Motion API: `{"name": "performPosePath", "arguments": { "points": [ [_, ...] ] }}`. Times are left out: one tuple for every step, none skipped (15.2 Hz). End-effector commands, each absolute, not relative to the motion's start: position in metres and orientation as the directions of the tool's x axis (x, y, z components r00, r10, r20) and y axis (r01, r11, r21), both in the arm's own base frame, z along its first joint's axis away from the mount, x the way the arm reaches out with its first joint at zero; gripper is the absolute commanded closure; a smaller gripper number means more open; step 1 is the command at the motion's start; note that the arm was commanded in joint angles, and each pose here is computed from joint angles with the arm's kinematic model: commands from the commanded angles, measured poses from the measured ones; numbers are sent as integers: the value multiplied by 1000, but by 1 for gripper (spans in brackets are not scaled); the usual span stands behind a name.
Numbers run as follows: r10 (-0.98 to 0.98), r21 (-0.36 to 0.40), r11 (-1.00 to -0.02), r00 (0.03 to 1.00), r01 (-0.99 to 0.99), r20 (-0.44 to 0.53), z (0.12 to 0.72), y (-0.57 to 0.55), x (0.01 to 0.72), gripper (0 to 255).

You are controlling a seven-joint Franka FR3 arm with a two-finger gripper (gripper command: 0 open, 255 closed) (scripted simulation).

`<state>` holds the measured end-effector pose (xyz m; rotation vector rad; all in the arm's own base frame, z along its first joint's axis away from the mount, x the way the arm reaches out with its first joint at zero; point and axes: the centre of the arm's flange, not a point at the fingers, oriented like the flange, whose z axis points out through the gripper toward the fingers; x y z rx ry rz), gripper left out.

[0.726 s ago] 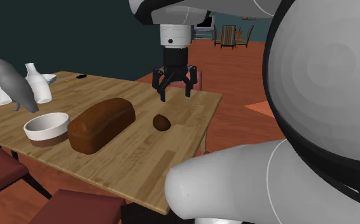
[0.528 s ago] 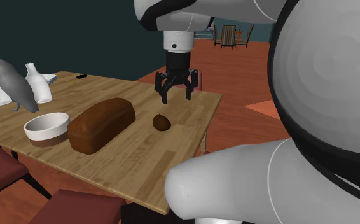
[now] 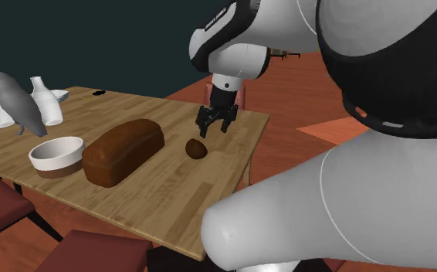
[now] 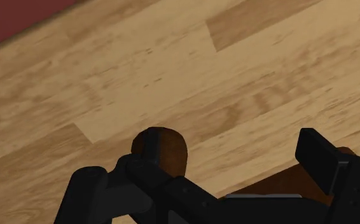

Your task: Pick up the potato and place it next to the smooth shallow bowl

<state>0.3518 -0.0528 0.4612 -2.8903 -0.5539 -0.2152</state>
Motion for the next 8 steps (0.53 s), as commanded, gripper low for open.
{"name": "performPosePath", "arguments": {
  "points": [
    [389, -171, -885, 890, 433, 238, 441, -66, 365, 0],
    [406, -178, -871, 875, 458, 265, 431, -70, 373, 0],
    [422, -184, -856, 858, 484, 293, 422, -74, 381, 0],
    [437, -190, -840, 841, 509, 320, 412, -77, 389, 0],
    [451, -195, -823, 822, 534, 347, 402, -80, 398, 0],
    [464, -198, -805, 803, 559, 374, 393, -82, 407, 0],
    [477, -201, -787, 782, 583, 401, 384, -84, 416, 0],
    [488, -203, -769, 761, 607, 428, 375, -86, 426, 0]
  ]
}}
